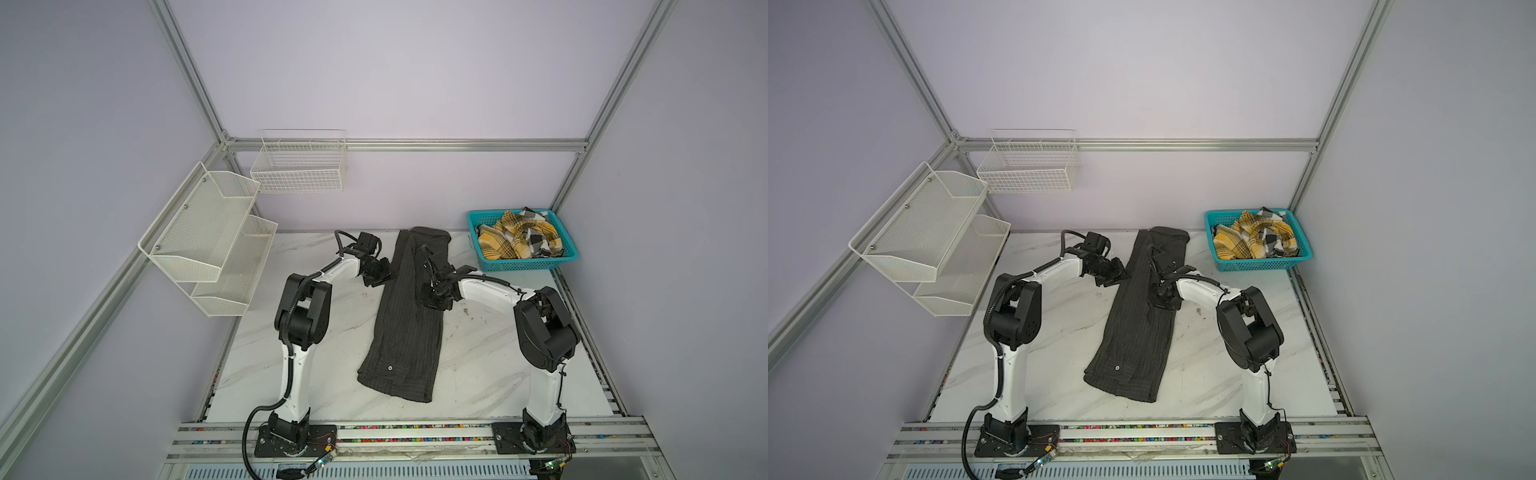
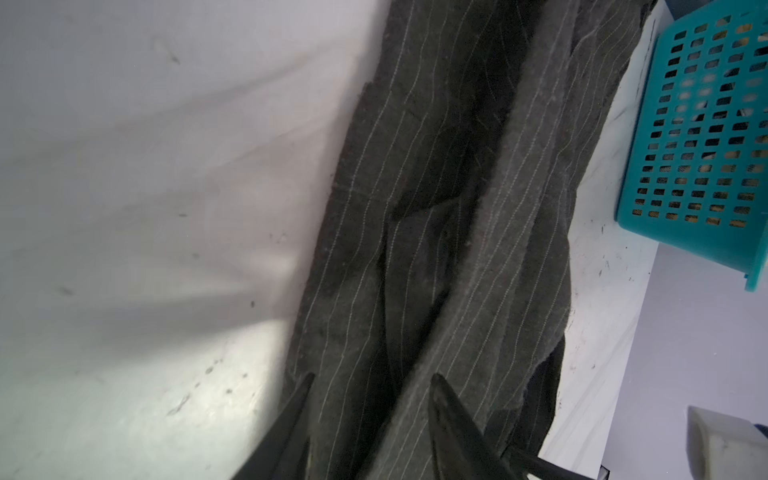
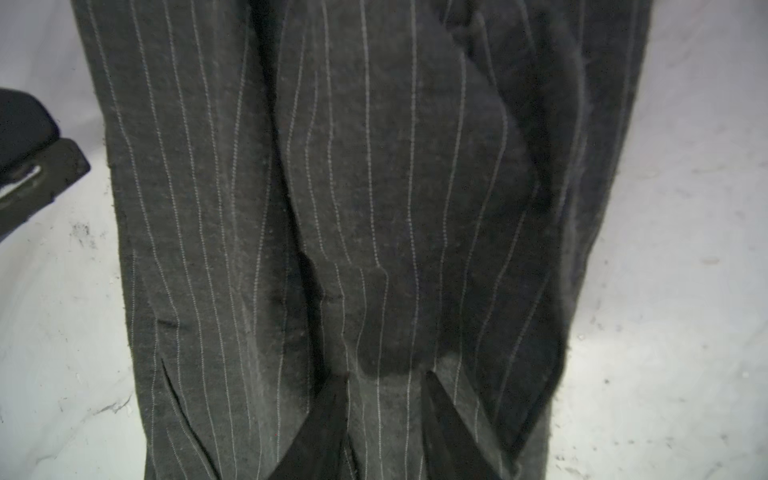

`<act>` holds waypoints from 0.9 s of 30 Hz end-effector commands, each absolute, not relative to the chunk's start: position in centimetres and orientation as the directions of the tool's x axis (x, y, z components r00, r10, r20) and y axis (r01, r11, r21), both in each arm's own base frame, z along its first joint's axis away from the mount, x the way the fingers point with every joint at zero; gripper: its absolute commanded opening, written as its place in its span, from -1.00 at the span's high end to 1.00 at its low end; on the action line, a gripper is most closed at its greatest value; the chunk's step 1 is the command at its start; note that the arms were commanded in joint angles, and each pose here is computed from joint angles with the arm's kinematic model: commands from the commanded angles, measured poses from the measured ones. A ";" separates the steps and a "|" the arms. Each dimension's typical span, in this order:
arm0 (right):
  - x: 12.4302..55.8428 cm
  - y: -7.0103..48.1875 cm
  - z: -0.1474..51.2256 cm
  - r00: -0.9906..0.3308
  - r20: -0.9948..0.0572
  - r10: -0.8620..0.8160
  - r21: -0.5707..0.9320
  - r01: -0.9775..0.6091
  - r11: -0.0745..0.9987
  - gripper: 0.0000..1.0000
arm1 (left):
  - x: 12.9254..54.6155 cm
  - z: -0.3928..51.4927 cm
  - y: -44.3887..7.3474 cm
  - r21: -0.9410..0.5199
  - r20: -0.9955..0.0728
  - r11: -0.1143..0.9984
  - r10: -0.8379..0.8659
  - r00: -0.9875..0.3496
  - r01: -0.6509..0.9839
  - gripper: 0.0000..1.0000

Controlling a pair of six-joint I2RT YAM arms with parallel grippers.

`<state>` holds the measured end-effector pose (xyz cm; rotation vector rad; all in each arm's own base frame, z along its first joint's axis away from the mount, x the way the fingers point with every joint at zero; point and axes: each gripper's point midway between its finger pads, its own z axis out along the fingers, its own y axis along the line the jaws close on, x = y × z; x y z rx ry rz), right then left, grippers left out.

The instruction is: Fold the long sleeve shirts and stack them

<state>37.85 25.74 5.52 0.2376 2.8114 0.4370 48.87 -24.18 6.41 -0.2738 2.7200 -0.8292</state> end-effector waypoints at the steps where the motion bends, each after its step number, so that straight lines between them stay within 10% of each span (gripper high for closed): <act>1: 38.1 25.5 4.5 -0.941 -0.237 0.242 0.322 0.158 0.933 0.34 | 50.4 9.5 -26.7 -0.646 -0.250 0.764 -0.224 -0.942 -0.010 0.24; 27: 39.2 25.0 2.6 -0.942 -0.203 0.268 0.298 0.202 0.933 0.36 | 46.8 6.3 -22.0 -0.572 -0.179 0.809 -0.279 -0.943 -0.131 1.00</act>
